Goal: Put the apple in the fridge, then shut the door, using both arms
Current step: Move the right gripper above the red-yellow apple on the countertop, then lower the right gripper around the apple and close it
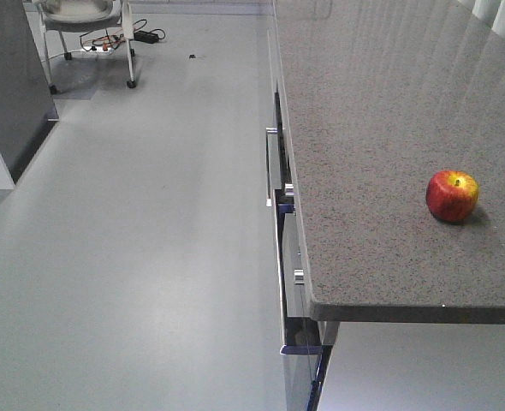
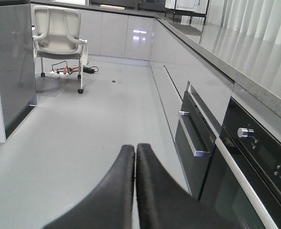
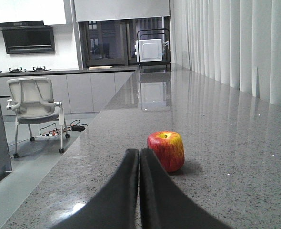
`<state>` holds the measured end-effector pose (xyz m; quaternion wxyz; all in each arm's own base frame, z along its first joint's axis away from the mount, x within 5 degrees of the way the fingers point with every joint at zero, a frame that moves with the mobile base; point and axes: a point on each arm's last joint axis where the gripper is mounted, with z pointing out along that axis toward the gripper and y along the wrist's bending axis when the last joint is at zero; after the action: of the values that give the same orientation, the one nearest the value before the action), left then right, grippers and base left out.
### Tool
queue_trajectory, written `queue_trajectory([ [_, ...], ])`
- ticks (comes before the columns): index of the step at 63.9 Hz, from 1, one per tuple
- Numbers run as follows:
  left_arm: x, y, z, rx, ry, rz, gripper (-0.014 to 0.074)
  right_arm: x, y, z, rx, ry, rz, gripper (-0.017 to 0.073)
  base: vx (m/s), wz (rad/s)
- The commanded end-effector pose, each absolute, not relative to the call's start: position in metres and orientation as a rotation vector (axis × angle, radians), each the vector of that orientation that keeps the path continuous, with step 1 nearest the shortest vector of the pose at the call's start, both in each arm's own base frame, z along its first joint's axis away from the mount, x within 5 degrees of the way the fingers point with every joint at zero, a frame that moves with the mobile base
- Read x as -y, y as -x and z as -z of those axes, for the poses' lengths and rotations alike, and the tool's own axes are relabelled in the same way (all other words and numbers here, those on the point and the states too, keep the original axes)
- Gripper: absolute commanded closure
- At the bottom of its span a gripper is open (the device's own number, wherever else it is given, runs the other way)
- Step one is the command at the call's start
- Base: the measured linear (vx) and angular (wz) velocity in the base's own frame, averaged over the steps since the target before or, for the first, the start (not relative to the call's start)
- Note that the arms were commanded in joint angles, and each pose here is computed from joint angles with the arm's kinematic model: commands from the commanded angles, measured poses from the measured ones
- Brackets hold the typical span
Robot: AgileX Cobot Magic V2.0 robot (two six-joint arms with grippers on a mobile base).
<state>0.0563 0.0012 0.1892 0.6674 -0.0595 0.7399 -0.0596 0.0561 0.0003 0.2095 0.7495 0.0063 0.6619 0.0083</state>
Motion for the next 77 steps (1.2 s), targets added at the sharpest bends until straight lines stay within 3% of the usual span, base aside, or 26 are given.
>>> queue_trajectory([
  [1,0.001,-0.057,-0.189,-1.615,0.114,0.152,0.06,-0.001,-0.054,-0.212,-1.371,-0.008,-0.022,0.0563,0.0,0.0],
  [9,0.001,-0.057,-0.189,-1.615,0.114,0.152,0.06,-0.001,-0.054,-0.213,-1.354,-0.013,-0.031,0.0563,0.0,0.0],
  [20,0.001,-0.057,-0.189,-1.615,0.114,0.152,0.06,0.0,-0.052,-0.22,-1.282,-0.191,-0.237,0.0563,0.0,0.0],
  [26,0.001,-0.057,-0.189,-1.615,0.114,0.152,0.06,0.001,-0.051,-0.23,-1.273,-0.21,-0.259,0.0563,0.0,0.0],
  [37,0.001,-0.057,-0.189,-1.615,0.114,0.152,0.06,0.001,-0.046,-0.288,-1.375,-0.173,-0.191,0.0563,0.0,0.0],
  [51,0.001,-0.057,-0.189,-1.615,0.114,0.152,0.06,0.002,-0.07,-0.366,-1.542,-0.004,0.042,0.0517,0.0,0.0],
  [58,0.001,-0.057,-0.189,-1.615,0.114,0.152,0.06,0.003,-0.091,-0.396,-1.577,0.024,0.071,0.0375,0.0,0.0],
  [70,0.001,-0.057,-0.189,-1.615,0.114,0.152,0.06,0.003,-0.13,-0.413,-1.624,0.036,0.084,-0.009,0.0,0.0],
  [73,0.001,-0.057,-0.189,-1.615,0.114,0.152,0.06,0.003,-0.137,-0.41,-1.647,0.037,0.084,-0.0167,0.0,0.0],
  [77,0.001,-0.057,-0.189,-1.615,0.114,0.152,0.06,0.003,-0.143,-0.406,-1.681,0.029,0.073,-0.0167,0.0,0.0],
])
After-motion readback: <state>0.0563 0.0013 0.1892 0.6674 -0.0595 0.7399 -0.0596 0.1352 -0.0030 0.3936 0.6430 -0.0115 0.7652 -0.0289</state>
